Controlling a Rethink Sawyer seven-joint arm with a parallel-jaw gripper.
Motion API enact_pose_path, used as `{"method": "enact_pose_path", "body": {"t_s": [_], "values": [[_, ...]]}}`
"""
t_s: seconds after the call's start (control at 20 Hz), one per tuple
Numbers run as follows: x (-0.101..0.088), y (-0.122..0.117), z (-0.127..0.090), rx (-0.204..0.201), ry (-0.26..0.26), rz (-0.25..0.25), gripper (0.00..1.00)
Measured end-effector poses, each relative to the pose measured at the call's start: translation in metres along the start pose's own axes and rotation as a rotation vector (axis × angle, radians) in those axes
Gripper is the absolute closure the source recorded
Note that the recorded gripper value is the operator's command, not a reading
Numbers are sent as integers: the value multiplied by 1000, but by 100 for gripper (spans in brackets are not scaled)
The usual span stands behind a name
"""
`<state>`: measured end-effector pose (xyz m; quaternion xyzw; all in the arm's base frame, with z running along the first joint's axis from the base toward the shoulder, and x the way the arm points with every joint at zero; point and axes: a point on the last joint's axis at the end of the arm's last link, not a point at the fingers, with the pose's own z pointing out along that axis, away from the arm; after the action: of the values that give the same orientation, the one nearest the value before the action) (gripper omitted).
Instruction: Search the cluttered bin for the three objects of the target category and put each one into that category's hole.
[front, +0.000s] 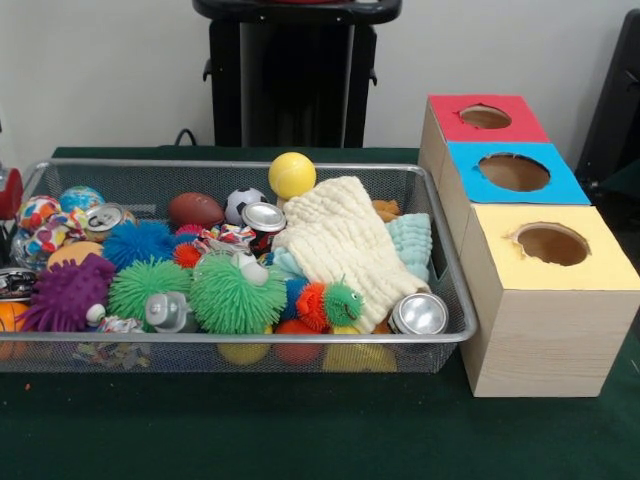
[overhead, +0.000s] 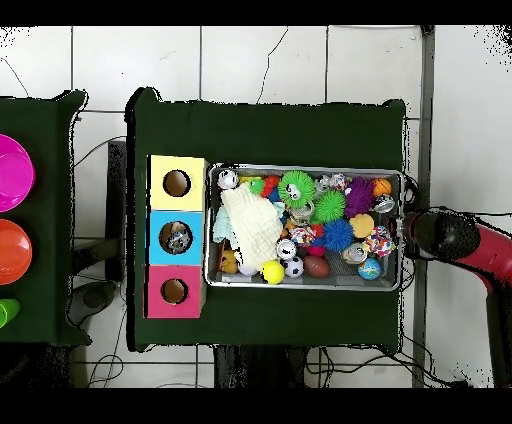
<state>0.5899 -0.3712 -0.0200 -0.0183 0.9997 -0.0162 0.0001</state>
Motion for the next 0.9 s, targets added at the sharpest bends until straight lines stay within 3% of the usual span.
{"method": "enact_pose_path", "body": {"t_s": [0.3,0.35,0.6,0.9], "values": [[0,0,0,0,0,-1,100],[-1,1,0,1,1,-4,0],[-7,16,-1,-4,2,-26,0],[-9,19,-4,19,9,-52,0]]}}
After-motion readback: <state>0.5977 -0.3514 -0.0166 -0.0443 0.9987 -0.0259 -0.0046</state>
